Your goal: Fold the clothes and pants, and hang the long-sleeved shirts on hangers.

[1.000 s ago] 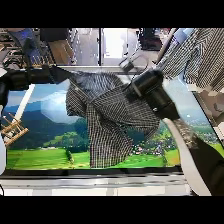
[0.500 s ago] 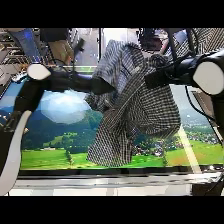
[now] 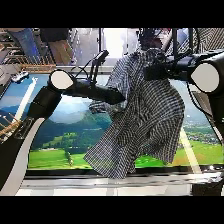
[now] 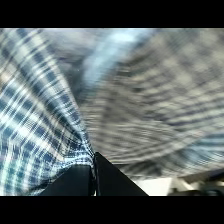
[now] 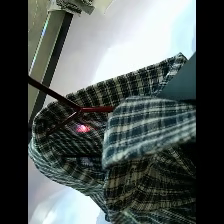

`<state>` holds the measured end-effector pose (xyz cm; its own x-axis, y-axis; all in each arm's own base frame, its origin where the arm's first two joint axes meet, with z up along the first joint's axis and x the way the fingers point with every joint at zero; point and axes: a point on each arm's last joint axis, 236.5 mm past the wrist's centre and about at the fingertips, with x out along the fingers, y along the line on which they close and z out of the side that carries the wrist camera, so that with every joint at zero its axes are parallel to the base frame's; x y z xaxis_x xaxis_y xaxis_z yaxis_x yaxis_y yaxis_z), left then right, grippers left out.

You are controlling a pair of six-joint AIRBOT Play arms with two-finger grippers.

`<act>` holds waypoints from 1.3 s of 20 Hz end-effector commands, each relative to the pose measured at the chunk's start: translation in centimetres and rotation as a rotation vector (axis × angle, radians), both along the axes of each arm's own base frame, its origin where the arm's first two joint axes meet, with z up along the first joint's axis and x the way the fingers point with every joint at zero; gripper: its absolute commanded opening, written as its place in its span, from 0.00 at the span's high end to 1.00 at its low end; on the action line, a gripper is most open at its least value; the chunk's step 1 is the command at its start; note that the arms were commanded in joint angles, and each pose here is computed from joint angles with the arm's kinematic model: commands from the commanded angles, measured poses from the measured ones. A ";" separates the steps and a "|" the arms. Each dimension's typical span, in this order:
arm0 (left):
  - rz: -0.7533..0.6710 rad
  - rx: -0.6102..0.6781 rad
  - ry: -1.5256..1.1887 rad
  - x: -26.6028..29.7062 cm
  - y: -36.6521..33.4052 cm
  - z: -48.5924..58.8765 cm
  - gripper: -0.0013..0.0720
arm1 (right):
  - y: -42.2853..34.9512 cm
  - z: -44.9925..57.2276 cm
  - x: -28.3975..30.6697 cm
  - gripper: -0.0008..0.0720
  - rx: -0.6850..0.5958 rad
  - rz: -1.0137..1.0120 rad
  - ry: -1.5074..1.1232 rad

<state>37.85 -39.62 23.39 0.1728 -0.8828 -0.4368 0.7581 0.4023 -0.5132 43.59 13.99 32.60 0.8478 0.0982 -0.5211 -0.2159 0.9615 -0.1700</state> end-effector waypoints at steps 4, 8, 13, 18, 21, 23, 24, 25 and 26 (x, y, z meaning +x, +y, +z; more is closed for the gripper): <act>-0.128 -0.029 -0.078 -3.4 -3.1 0.8 0.97 | -2.8 0.0 2.5 0.96 0.052 -0.087 -0.057; 0.024 0.090 -0.154 1.9 0.7 -1.0 0.01 | -7.8 1.9 2.6 0.96 0.083 -0.254 -0.115; 0.037 0.095 0.048 1.7 5.8 -1.5 0.01 | -23.8 2.4 -0.5 0.96 0.031 -0.744 -0.134; 0.003 0.217 0.183 0.8 12.7 -4.0 0.02 | -40.9 9.9 -14.2 0.96 -0.130 -1.260 -0.247; 0.072 0.221 0.210 2.4 16.4 -4.2 0.02 | -47.0 14.6 -22.3 0.96 -0.212 -1.458 -0.392; 0.094 0.232 0.237 2.7 18.5 -4.5 0.02 | -50.1 17.1 -25.4 0.96 -0.343 -1.505 -0.465; 0.098 0.237 0.252 2.6 19.3 -4.7 0.02 | -51.4 18.1 -26.9 0.96 -0.404 -1.528 -0.494; 0.096 0.245 0.274 2.3 20.2 -4.8 0.02 | -52.9 18.8 -28.8 0.96 -0.461 -1.561 -0.515; 0.090 0.255 0.298 1.9 20.9 -5.0 0.02 | -54.2 19.2 -30.7 0.96 -0.510 -1.594 -0.529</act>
<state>40.66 -21.32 18.90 0.1231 -0.7423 -0.6586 0.5835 0.5910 -0.5571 18.48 -36.88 48.49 0.1392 -0.9890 -0.0507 0.9709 0.1464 -0.1896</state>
